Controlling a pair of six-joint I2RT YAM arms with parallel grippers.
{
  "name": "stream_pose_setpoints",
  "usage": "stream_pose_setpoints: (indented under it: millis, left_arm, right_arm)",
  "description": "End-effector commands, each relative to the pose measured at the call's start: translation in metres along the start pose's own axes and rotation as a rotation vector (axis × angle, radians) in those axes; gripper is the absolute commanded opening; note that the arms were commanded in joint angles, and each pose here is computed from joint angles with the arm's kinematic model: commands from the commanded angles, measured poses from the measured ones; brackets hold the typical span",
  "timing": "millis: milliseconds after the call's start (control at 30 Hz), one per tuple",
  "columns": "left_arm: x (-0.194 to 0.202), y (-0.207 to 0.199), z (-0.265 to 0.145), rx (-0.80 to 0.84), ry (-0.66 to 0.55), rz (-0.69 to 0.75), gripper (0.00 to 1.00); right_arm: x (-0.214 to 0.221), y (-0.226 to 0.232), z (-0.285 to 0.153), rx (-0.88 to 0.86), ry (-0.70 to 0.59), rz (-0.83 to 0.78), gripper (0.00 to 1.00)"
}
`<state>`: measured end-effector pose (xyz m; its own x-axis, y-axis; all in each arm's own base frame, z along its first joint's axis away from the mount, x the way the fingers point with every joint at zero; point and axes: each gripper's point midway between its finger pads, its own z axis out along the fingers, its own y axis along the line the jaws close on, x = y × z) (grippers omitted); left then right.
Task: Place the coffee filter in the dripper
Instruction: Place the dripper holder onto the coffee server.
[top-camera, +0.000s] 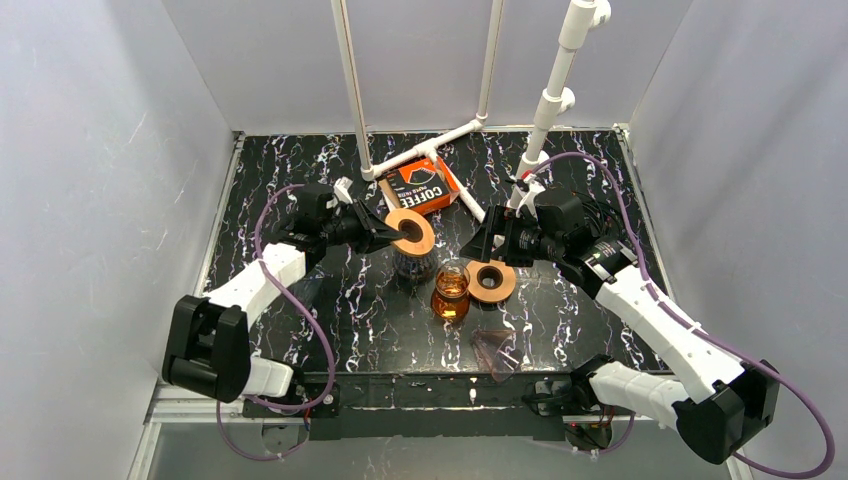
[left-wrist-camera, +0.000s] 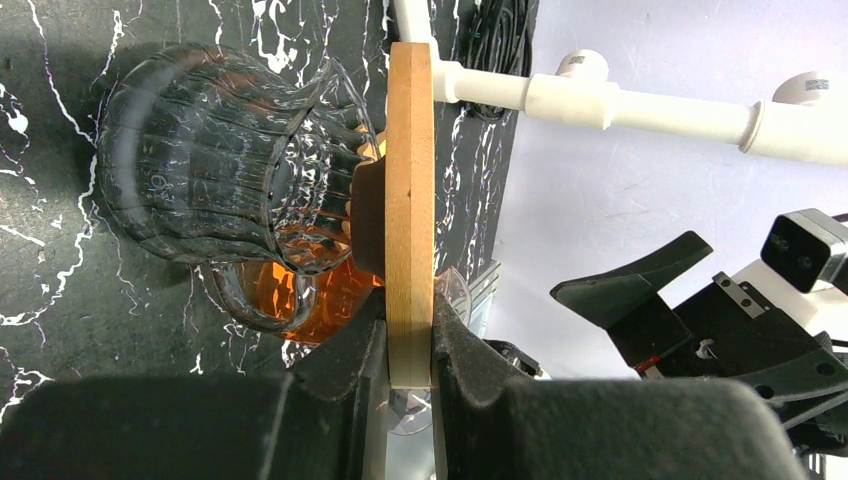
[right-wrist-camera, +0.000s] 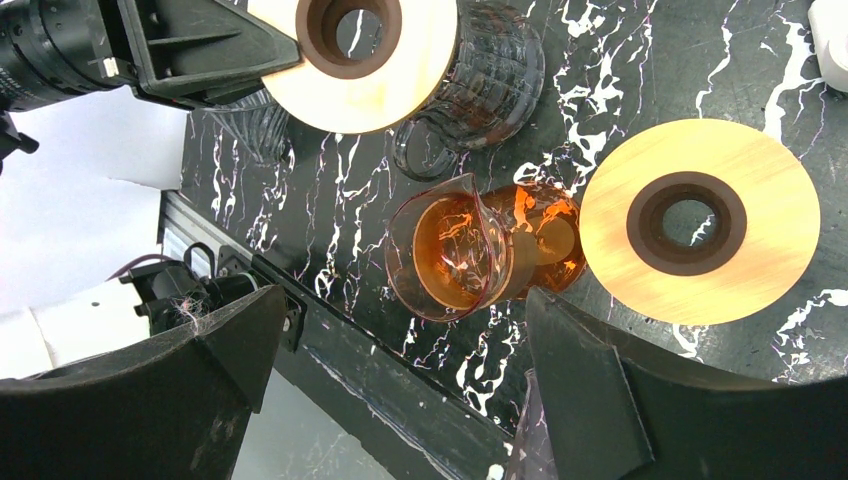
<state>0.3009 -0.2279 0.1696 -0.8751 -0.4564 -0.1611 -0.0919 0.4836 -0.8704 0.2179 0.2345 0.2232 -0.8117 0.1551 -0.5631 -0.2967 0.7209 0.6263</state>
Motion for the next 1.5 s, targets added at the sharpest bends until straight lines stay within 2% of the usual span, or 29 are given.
stream_pose_setpoints:
  millis: [0,533,733,800,900,1100,1400,1467]
  left_arm:
    - [-0.001,-0.008,0.002,0.042,0.016,0.031,0.0]
    - [0.006,0.017,0.017,0.024,0.056,0.016,0.02]
    - [0.009,0.023,0.019,0.016,0.071,0.016,0.23]
    - [0.008,0.022,0.019,0.019,0.072,0.019,0.26]
    - [0.008,0.019,0.018,0.028,0.075,0.024,0.3]
    - [0.009,0.015,0.014,0.038,0.065,0.033,0.44]
    - [0.013,0.016,0.007,0.024,0.06,0.05,0.52]
    - [0.01,0.02,0.004,-0.025,0.045,0.069,0.57]
  right_arm:
    - [-0.008,0.007,-0.003,-0.037,-0.038,-0.026,0.98]
    - [-0.007,0.006,-0.003,-0.032,-0.039,-0.026,0.99]
    - [-0.008,0.007,-0.003,-0.034,-0.04,-0.027,0.99]
    - [-0.009,0.007,-0.003,-0.034,-0.041,-0.028,0.98]
    - [-0.01,0.008,-0.003,-0.035,-0.043,-0.029,0.98]
    - [-0.009,0.008,-0.003,-0.036,-0.041,-0.03,0.98]
    - [-0.01,0.009,-0.004,-0.038,-0.046,-0.029,0.98]
    - [-0.011,0.01,-0.005,-0.041,-0.047,-0.03,0.98]
